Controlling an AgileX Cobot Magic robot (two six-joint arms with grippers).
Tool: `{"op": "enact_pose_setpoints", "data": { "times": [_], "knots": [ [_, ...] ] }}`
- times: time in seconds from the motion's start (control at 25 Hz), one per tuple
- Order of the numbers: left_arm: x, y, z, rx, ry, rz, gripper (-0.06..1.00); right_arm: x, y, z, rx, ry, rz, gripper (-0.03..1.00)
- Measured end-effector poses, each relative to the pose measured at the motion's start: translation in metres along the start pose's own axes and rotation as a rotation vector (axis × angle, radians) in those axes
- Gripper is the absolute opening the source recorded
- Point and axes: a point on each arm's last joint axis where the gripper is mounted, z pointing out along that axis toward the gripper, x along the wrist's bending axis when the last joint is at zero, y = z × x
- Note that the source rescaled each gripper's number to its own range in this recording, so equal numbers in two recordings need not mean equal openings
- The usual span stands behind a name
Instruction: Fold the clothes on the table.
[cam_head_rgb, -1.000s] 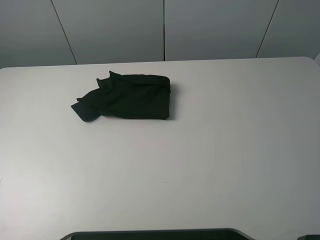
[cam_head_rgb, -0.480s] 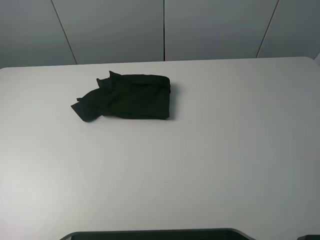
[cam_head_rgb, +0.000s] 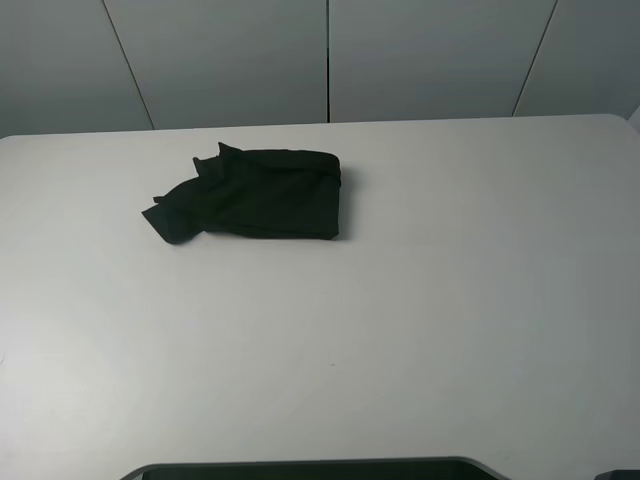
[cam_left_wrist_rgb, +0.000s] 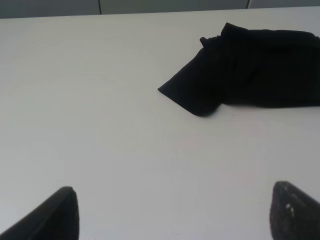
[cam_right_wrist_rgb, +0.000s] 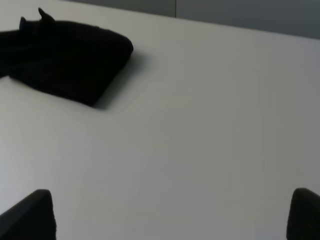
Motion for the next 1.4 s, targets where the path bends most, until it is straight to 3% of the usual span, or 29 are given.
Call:
{"op": "enact_pose_setpoints", "data": {
  "times": [0.44,1.28,1.4],
  "knots": [
    [-0.0016,-0.0012,-0.0021,-0.023,0.168,-0.092,0.99,0.0012,0.0012,0.0025,-0.015,-0.246,0.139,0.99],
    [-0.0049,-0.0013,-0.0016,-0.018,0.136,-0.042,1.0,0.0013,0.0012,0.0025,-0.013,-0.25,0.124,0.99],
    [-0.0049,-0.0013,-0.0016,-0.018,0.136,-0.042,1.0,0.0011,0.001,0.002,-0.011,-0.212,0.101,0.99]
  ]
}}
